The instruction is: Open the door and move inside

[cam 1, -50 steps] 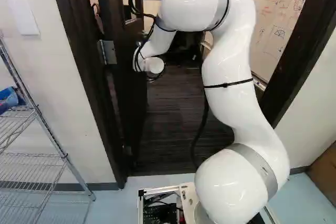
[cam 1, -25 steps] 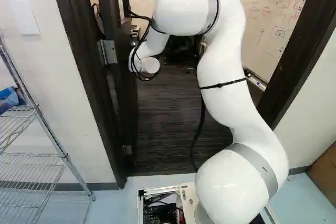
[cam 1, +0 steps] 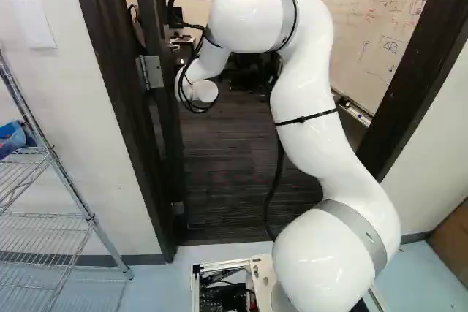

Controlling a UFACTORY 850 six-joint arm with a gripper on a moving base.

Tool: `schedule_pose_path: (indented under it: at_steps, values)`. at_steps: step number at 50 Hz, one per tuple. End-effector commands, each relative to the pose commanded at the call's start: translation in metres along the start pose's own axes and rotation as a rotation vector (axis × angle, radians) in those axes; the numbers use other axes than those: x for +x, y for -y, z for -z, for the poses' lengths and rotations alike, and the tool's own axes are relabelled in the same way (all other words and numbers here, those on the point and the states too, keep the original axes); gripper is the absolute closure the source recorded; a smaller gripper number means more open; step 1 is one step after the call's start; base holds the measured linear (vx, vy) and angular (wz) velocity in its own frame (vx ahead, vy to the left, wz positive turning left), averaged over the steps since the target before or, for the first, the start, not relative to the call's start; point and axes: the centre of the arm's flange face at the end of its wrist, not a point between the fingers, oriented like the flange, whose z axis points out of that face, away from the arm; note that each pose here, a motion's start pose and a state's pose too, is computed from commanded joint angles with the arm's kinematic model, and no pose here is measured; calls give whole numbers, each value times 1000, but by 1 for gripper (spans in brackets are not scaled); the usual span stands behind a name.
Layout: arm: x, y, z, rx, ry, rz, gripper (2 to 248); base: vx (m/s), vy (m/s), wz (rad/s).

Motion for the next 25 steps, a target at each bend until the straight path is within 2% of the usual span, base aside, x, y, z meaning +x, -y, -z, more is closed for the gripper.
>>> schedule_pose_path:
  at_steps: [14, 25]
  values:
    - [0, -1, 0, -2, 0, 0, 3, 0, 0, 0]
    - [0, -13, 9, -19, 7, -4, 3, 0, 0, 0]
